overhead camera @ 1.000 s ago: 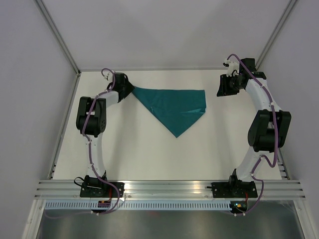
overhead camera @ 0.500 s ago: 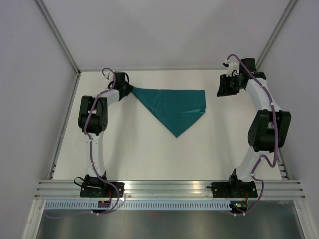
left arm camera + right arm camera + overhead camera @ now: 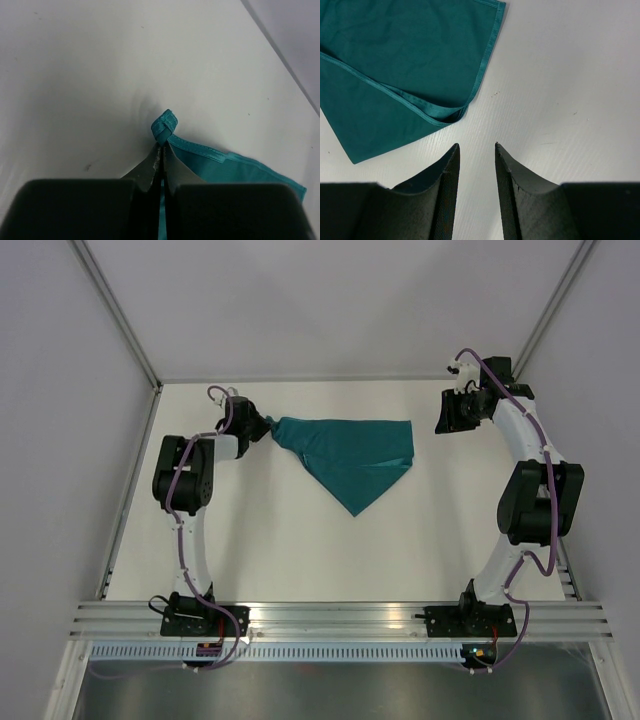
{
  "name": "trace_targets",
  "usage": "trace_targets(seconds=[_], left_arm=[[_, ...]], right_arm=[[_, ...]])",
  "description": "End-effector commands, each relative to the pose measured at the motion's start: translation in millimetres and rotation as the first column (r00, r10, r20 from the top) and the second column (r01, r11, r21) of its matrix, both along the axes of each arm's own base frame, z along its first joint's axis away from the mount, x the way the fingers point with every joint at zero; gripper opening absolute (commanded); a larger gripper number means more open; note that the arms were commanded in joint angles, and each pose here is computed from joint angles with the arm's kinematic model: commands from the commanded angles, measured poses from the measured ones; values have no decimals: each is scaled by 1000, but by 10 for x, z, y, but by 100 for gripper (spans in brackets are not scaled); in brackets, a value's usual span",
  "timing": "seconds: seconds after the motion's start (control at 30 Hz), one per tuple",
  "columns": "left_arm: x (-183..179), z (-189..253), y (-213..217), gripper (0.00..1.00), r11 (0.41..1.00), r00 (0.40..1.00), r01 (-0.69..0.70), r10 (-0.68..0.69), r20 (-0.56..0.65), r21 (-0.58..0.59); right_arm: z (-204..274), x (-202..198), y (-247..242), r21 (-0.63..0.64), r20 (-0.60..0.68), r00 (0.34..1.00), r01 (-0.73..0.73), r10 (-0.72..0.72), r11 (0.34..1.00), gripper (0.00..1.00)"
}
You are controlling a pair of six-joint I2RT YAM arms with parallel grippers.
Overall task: Fold the napkin, place the utensils inside, and roll it up
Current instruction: Fold the napkin
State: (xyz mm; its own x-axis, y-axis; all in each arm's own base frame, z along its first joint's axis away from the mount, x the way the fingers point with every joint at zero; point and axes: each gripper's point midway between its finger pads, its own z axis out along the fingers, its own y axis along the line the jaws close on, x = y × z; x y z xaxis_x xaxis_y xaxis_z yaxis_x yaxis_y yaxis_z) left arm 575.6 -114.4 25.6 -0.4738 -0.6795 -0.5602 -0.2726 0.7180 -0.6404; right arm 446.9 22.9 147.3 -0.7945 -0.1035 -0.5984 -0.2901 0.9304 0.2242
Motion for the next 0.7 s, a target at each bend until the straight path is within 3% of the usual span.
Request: trace_targets(seconds=[0.0, 0.43, 0.67], left_arm=[[70, 785, -189, 3, 991, 959, 134, -127, 255, -12], [-217, 1435, -680, 2, 934, 811, 357, -322, 489, 23], [-542, 1617, -1194, 2, 808, 640, 581, -529, 557, 101]], right_arm=[[78, 20, 1, -11, 35, 999, -13, 13, 1000, 40], [90, -52, -5, -18, 36, 999, -13, 14, 1000, 40], [99, -98, 1, -19, 35, 999, -16, 17, 1000, 40]])
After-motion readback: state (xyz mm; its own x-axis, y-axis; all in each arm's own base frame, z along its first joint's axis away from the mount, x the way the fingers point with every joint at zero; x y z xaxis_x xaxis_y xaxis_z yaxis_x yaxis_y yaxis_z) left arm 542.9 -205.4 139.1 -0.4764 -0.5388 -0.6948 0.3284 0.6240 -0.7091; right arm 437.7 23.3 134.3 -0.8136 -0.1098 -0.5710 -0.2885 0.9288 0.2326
